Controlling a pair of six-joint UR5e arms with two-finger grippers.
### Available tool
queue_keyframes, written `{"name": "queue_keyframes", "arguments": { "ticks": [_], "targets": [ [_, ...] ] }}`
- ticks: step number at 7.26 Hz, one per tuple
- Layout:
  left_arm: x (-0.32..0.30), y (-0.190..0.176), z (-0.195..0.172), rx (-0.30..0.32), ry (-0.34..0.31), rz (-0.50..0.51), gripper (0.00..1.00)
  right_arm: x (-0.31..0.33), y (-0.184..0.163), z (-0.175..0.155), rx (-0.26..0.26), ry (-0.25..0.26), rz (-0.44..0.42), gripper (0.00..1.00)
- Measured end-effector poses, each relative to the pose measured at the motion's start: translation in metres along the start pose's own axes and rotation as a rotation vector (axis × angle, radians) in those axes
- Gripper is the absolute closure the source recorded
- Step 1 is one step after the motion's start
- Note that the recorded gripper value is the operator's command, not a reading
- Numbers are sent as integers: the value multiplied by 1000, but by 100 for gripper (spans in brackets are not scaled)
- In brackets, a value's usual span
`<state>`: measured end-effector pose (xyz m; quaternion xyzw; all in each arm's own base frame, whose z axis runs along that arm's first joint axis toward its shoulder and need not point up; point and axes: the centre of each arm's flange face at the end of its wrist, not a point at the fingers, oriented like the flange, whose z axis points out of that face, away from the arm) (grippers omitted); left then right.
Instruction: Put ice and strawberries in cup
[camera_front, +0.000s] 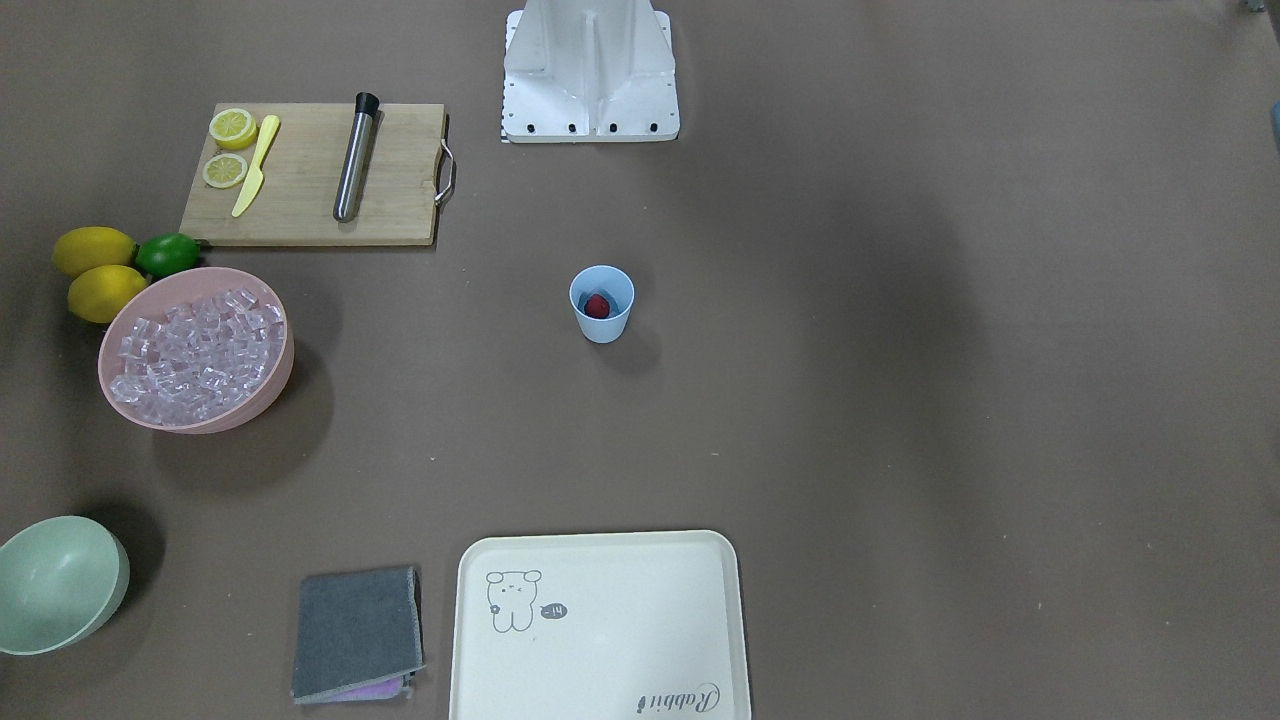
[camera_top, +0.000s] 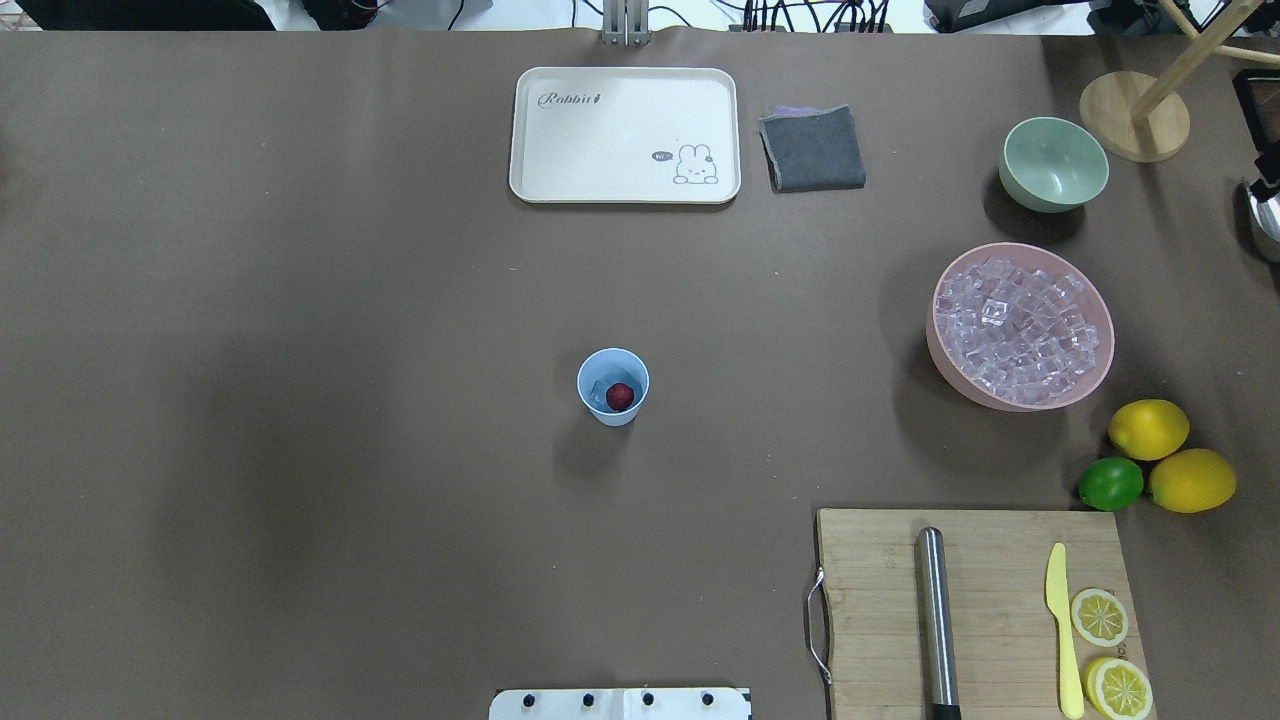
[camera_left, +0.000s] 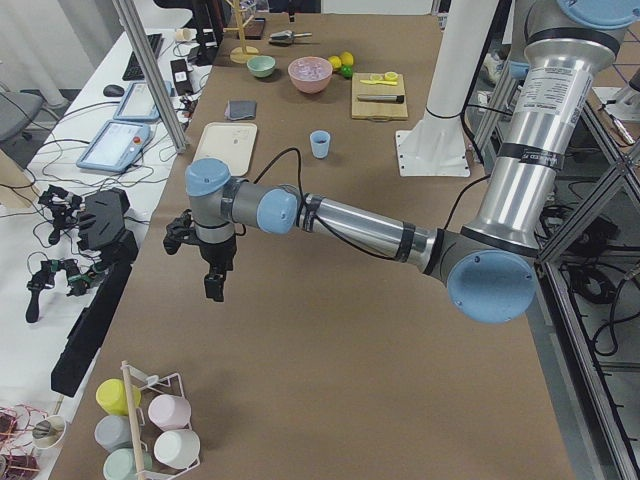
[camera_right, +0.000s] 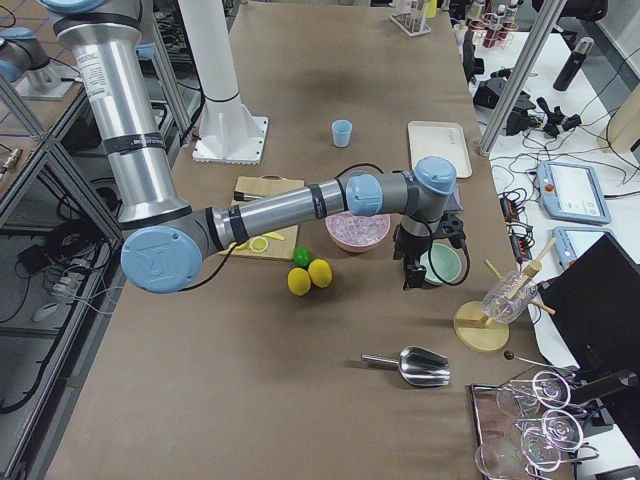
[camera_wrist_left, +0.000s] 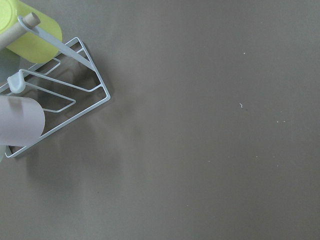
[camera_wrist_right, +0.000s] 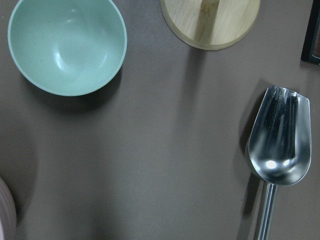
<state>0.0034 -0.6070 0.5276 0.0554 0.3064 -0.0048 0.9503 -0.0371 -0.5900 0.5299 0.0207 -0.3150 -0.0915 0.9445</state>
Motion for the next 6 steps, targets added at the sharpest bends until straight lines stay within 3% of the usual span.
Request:
{"name": "queue_keyframes", "arguments": {
  "ticks": [6],
  "targets": [
    [-37, 14, 25, -53, -22, -62, 2, 1, 16, -15, 32, -3, -2, 0]
  ]
}}
